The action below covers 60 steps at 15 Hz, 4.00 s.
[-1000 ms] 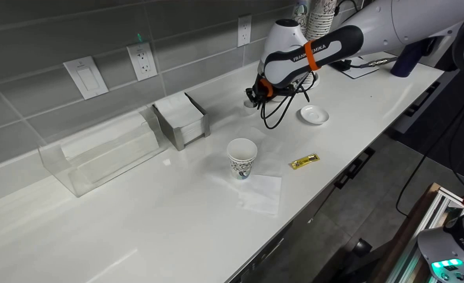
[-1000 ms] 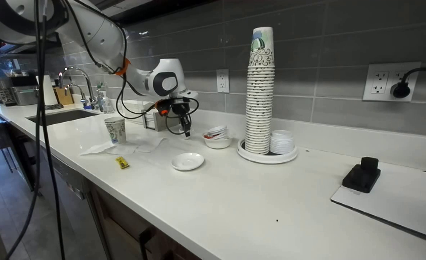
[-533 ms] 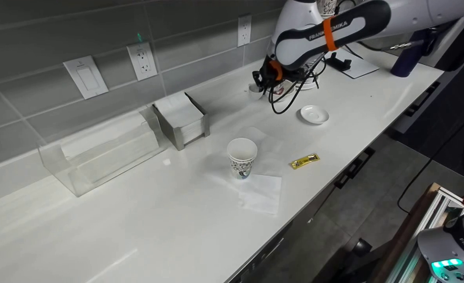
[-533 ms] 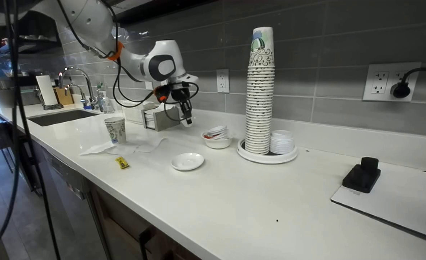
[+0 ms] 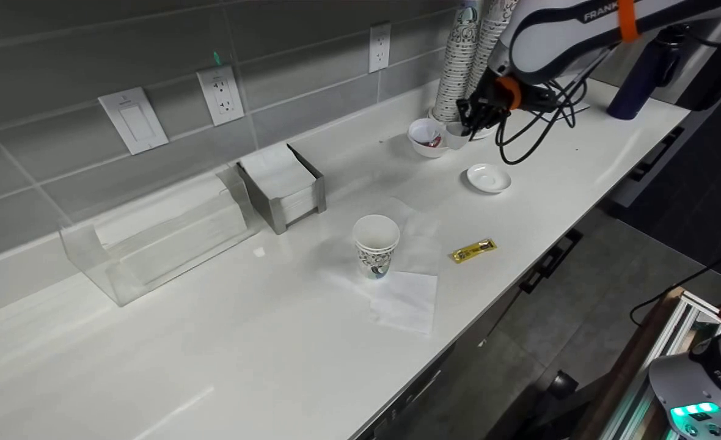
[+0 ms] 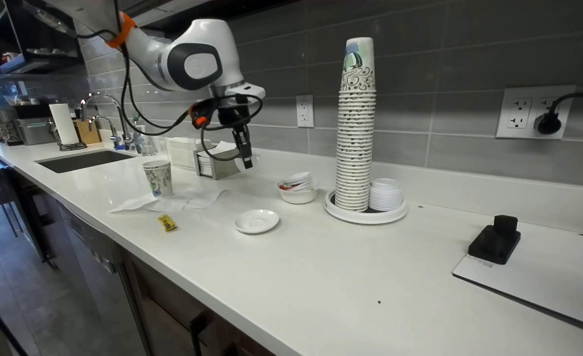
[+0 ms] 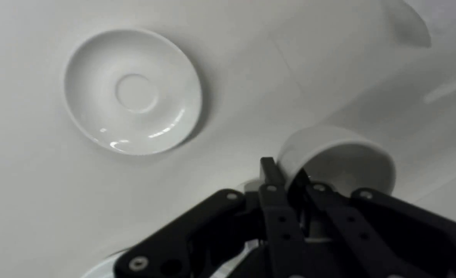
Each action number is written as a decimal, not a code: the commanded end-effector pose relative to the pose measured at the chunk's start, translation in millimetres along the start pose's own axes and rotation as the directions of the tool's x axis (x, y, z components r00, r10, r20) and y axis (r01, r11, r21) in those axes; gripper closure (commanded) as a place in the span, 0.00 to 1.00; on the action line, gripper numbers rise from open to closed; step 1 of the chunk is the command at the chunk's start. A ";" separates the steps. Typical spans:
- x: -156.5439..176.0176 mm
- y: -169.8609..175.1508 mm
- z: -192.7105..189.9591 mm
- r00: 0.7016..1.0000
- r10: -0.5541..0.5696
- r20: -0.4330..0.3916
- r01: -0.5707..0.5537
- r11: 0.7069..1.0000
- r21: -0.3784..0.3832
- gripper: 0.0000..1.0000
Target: Put the white teacup on the saucer.
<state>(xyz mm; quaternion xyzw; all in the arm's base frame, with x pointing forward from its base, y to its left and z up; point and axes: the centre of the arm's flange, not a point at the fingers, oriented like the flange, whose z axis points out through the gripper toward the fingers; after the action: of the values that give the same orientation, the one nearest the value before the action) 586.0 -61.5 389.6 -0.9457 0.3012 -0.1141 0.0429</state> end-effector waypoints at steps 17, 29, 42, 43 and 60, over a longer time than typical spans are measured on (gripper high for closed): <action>-8.4 96.4 77.4 0.991 0.131 0.028 -0.127 0.984 -0.124 0.98; 8.0 130.8 71.2 0.980 0.196 0.044 -0.192 0.978 -0.083 0.98; 0.8 134.5 71.4 0.990 0.123 0.075 -0.116 0.989 -0.090 0.98; -0.1 134.1 72.1 0.990 0.118 0.078 -0.111 0.990 -0.090 0.98; -12.7 117.9 83.3 0.993 0.053 0.106 -0.044 0.995 -0.084 0.98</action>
<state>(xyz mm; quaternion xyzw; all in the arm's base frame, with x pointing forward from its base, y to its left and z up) 532.0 -153.4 289.5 -0.9419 0.3314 -0.0522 0.0173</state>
